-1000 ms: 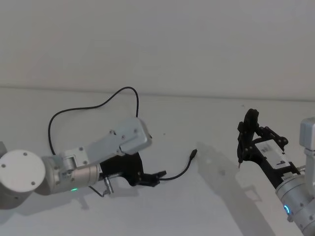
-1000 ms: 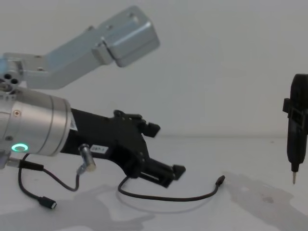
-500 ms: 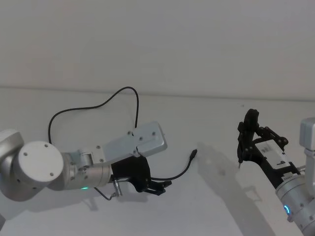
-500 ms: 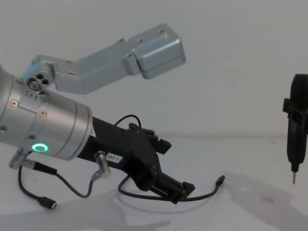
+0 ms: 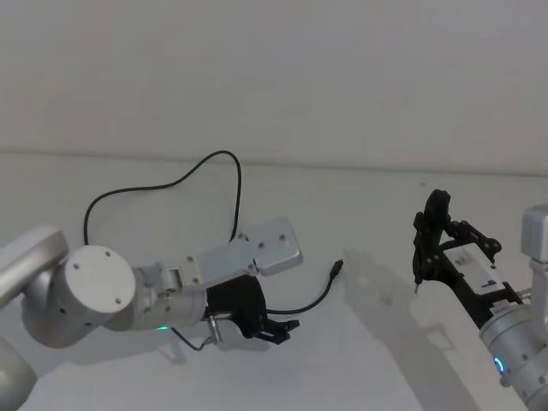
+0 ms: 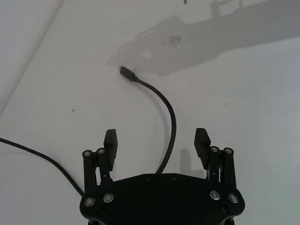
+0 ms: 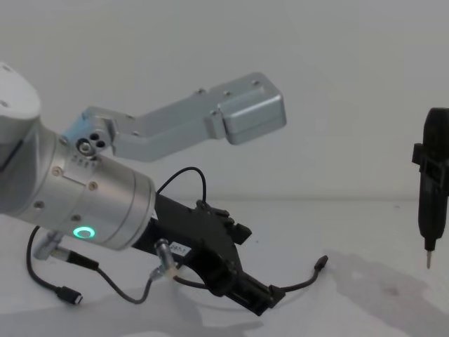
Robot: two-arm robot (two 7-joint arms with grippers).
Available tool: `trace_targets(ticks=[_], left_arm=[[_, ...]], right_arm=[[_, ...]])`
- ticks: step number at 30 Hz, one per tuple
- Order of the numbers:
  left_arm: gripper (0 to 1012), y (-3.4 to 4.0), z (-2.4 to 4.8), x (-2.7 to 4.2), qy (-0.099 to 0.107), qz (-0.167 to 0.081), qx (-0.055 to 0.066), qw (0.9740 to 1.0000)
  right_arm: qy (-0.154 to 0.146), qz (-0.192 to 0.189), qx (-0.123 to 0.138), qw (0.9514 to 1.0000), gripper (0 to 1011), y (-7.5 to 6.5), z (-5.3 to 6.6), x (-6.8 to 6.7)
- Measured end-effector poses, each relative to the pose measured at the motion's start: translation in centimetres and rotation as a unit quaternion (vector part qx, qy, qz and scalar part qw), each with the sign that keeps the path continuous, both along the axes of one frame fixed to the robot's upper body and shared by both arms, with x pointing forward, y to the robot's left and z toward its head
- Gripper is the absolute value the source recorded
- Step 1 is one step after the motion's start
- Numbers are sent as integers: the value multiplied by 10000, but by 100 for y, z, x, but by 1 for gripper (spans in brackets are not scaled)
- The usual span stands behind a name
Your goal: Pick up the data cable with the one hand.
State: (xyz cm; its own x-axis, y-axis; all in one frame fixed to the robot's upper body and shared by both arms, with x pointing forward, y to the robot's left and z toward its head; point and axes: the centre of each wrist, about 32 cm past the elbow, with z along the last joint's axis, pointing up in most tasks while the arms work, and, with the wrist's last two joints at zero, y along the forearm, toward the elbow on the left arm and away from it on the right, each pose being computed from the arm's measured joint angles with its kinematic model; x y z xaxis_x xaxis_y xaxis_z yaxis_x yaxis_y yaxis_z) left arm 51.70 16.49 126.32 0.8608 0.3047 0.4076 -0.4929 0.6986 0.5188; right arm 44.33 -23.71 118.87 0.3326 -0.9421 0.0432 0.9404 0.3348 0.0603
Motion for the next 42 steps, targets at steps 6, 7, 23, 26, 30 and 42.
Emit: trace_targets(ticks=[6, 7, 23, 26, 30, 42], left_arm=[[1001, -65, -48, 30, 18, 44, 60, 10000], [1001, -72, -52, 32, 18, 49, 66, 10000], [1001, -221, -156, 57, -25, 197, 160, 9997], [1001, -238, -169, 59, -32, 216, 166, 9996], [1002, -267, -193, 62, -48, 259, 174, 9995], [832, -312, -234, 63, -72, 327, 186, 9993]], right_arm=[[0, 0, 0, 10000, 268, 0, 0, 0], [0, 0, -1, 10000, 268, 0, 0, 0], [0, 0, 0, 10000, 268, 0, 0, 0], [0, 0, 0, 10000, 268, 0, 0, 0], [0, 0, 0, 10000, 268, 0, 0, 0], [0, 0, 0, 10000, 268, 0, 0, 0]])
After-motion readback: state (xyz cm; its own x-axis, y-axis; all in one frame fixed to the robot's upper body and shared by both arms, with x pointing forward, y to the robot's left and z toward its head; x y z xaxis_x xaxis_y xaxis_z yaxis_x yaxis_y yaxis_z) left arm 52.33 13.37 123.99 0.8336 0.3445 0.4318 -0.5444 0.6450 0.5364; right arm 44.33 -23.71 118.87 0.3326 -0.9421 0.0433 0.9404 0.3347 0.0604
